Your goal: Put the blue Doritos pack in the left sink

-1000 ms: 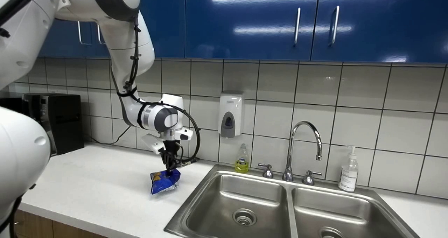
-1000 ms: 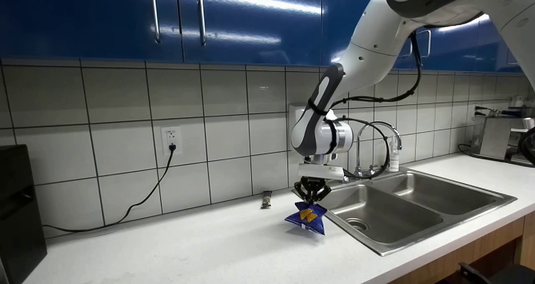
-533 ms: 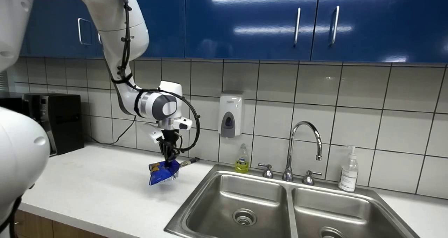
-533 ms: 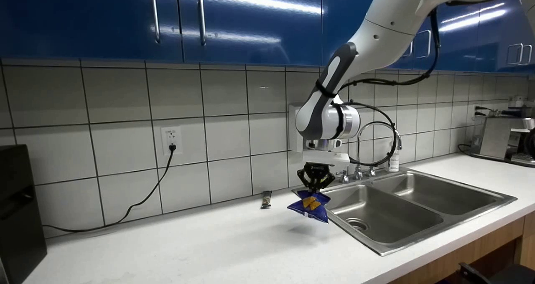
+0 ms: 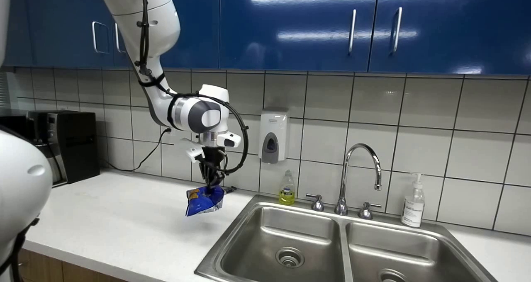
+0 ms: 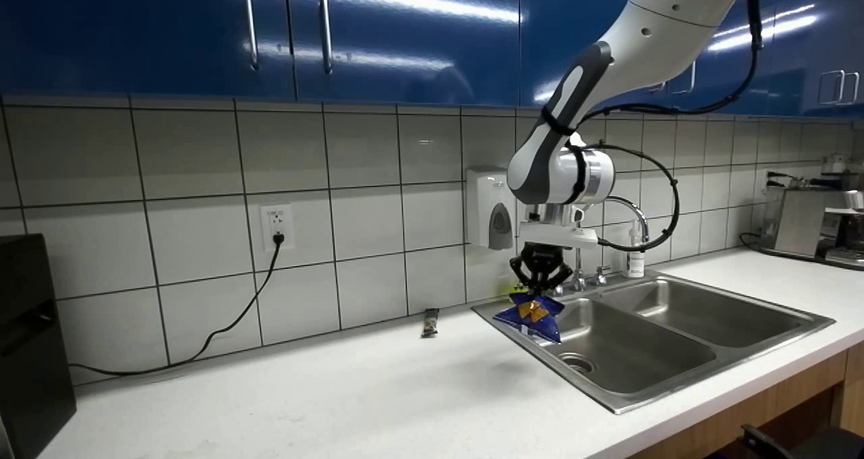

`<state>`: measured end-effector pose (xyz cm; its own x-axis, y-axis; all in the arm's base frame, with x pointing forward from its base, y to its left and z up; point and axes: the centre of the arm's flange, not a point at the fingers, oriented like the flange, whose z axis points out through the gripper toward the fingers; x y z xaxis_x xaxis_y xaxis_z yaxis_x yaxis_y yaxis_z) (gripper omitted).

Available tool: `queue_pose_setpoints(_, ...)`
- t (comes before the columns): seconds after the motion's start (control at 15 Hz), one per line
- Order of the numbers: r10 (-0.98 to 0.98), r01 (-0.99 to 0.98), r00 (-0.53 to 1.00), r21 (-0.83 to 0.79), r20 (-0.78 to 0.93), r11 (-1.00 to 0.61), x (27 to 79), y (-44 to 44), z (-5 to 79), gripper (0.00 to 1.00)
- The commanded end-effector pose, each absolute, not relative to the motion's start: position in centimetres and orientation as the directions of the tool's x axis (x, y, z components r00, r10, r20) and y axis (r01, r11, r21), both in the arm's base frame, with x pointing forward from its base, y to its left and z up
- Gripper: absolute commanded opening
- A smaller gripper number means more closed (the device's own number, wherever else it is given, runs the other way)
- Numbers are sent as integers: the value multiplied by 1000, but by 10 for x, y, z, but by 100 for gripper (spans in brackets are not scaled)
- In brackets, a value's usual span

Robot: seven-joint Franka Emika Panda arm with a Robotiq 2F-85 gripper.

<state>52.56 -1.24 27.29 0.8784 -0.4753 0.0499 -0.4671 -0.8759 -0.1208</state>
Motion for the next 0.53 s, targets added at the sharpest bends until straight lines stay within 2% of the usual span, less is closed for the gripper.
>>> queue_pose_setpoints(0.0,-491,-485,870,-114,39,-867,508,-60,298,0)
queue_pose_setpoints(0.47,-563,-557,826,-109,32,-823,498,-157,312,0)
